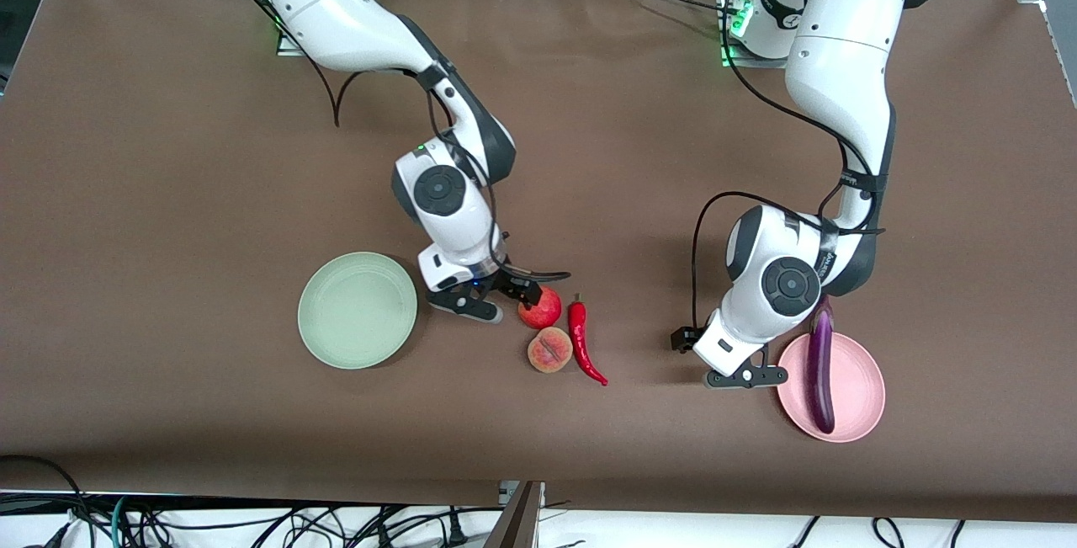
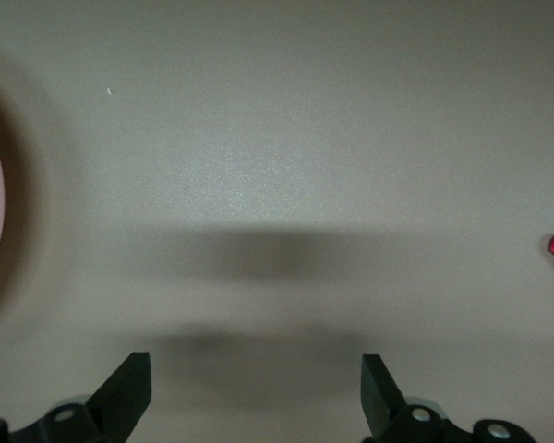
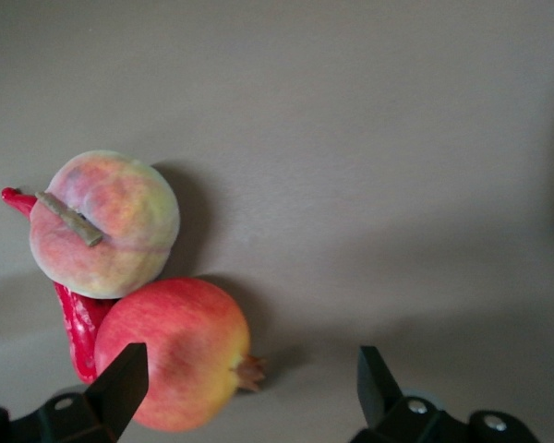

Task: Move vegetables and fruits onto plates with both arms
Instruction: 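Close the right gripper on the red pomegranate and hold it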

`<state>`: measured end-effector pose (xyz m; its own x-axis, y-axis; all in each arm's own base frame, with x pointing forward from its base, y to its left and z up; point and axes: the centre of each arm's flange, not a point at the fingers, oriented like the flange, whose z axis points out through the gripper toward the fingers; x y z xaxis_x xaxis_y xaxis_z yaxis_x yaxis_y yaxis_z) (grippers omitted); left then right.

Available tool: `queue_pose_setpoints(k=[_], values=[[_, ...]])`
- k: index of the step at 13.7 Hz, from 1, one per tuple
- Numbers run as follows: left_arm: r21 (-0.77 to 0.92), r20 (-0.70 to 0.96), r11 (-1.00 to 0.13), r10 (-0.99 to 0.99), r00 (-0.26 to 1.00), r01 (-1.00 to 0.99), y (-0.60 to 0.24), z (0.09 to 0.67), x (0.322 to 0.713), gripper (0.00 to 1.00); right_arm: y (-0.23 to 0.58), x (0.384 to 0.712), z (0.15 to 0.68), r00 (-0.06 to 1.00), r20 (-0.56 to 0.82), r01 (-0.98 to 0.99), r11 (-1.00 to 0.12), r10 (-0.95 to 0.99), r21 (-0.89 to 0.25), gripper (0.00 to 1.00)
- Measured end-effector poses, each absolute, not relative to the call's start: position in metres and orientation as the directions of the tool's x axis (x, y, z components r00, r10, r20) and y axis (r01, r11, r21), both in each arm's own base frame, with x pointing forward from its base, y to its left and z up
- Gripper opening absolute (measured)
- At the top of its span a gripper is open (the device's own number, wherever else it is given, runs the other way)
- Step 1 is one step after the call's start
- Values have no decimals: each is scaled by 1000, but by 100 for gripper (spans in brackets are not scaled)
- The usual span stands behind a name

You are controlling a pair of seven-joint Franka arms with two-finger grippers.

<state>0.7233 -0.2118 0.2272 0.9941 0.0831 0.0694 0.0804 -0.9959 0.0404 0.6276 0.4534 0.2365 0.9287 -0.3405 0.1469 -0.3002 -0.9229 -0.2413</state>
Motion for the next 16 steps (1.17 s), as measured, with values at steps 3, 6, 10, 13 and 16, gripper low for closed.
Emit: queue_pose_setpoints(k=[3,6,10,13,16], values=[[43,80,-996,82,993,78,-215,224,723,100,480,624,248,924,173,-286,-917,-340,-276,100],[43,79,-996,79,994,76,-218,222,723,100,484,624,232,919,211,-269,-922,-332,-280,100],[41,75,-997,74,994,71,-223,219,721,100,483,627,208,911,243,-256,-919,-333,-299,100],[41,76,-997,75,994,72,-223,217,721,100,481,630,209,902,247,-272,-911,-353,-310,97],[61,71,-995,89,993,85,-226,217,720,100,478,634,210,894,255,-279,-905,-367,-322,76]])
